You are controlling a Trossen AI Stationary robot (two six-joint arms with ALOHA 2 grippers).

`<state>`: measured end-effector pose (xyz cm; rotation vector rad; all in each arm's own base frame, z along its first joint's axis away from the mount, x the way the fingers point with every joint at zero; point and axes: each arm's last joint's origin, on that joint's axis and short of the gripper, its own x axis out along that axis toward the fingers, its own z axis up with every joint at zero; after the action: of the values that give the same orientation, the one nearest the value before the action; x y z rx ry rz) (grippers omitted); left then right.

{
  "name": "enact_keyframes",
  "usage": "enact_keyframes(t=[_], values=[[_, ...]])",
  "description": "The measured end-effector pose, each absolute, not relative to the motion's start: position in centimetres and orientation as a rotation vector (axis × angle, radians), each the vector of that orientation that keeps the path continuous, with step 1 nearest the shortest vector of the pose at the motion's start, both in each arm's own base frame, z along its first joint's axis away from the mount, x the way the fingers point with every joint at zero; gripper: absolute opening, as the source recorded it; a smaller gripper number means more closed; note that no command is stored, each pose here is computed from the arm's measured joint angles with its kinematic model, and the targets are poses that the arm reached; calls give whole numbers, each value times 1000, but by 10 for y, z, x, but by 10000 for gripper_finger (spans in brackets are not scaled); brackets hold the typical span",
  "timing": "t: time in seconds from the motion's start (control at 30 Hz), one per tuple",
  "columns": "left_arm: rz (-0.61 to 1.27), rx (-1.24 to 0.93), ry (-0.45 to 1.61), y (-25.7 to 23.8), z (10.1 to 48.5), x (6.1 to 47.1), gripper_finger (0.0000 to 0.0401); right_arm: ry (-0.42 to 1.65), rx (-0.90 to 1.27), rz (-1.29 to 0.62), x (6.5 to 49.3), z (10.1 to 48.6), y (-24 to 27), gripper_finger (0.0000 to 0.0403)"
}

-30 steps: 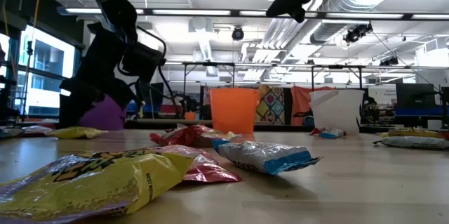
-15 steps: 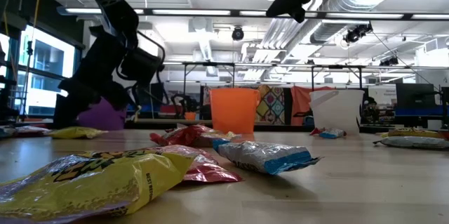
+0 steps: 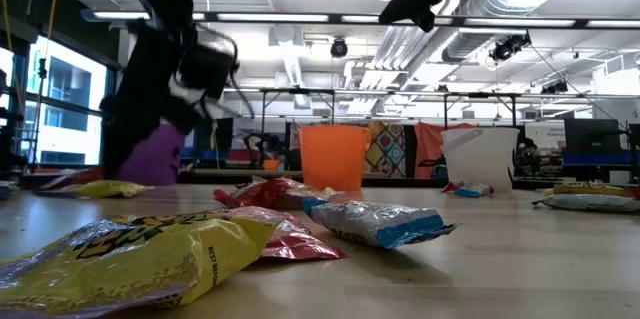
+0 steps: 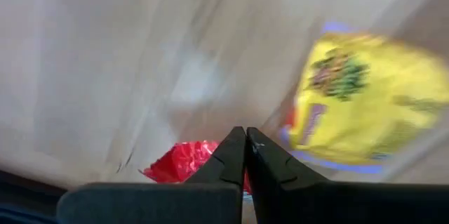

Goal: Organize candy in baskets
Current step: Put the red candy into the violet bucket

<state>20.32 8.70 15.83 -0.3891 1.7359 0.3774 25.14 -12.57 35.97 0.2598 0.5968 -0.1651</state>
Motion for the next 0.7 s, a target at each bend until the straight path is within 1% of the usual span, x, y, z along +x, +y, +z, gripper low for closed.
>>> enact_keyframes(t=[0.17, 0.37, 0.53, 0.7], values=[[459, -470, 1484, 96, 208, 211, 0, 586, 255, -165, 252, 361, -126, 0], [575, -530, 1229, 109, 258, 203, 0, 579, 252, -165, 252, 361, -126, 0], [759, -590, 1087, 128, 287, 183, 0, 579, 252, -165, 252, 361, -126, 0], [994, -583, 966, 151, 311, 159, 0, 579, 252, -165, 252, 361, -126, 0]])
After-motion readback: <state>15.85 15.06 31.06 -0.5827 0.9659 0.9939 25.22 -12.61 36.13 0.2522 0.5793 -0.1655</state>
